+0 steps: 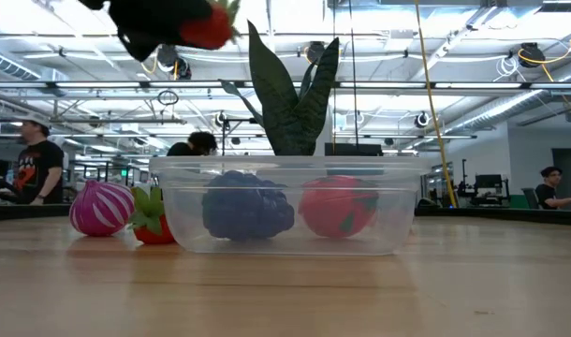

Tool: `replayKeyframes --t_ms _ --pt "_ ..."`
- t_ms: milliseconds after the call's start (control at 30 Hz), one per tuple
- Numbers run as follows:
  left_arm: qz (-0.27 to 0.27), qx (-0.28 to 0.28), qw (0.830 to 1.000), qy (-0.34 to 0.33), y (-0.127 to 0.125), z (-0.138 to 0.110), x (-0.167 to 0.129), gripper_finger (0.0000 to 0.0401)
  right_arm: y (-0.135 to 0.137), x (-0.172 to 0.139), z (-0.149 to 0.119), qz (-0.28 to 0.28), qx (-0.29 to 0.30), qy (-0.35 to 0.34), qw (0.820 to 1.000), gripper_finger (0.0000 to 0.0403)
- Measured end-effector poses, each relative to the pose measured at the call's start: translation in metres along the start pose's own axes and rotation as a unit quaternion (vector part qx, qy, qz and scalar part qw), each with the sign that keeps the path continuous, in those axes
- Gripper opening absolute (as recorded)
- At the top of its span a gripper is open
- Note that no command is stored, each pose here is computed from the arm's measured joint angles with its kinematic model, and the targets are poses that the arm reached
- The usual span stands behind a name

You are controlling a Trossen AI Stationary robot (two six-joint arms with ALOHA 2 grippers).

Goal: Pick and placing Produce into tupperware
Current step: Put the top left red strawberry into the transparent bin

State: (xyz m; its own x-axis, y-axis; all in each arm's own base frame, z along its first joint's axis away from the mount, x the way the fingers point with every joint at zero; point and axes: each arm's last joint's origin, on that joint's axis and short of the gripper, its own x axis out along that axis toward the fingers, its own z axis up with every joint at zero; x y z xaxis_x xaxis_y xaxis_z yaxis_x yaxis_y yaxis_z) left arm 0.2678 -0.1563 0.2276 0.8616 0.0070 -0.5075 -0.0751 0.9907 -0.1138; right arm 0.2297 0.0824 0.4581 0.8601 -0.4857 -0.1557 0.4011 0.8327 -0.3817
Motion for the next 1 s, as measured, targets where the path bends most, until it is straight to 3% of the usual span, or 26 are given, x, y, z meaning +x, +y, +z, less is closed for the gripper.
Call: replayKeyframes --t_ms 500,1000 --pt "0.026 -0.056 0.992 0.112 -0.001 0.000 0.051 0.0138 0.000 0.000 0.000 0.000 -0.002 0.001 1.000 0.0281" --pt "0.078 -0.043 0.981 0.173 0.020 -0.019 0.075 0.0138 0.000 0.000 -0.001 0.001 -0.003 0.004 1.000 0.0281"
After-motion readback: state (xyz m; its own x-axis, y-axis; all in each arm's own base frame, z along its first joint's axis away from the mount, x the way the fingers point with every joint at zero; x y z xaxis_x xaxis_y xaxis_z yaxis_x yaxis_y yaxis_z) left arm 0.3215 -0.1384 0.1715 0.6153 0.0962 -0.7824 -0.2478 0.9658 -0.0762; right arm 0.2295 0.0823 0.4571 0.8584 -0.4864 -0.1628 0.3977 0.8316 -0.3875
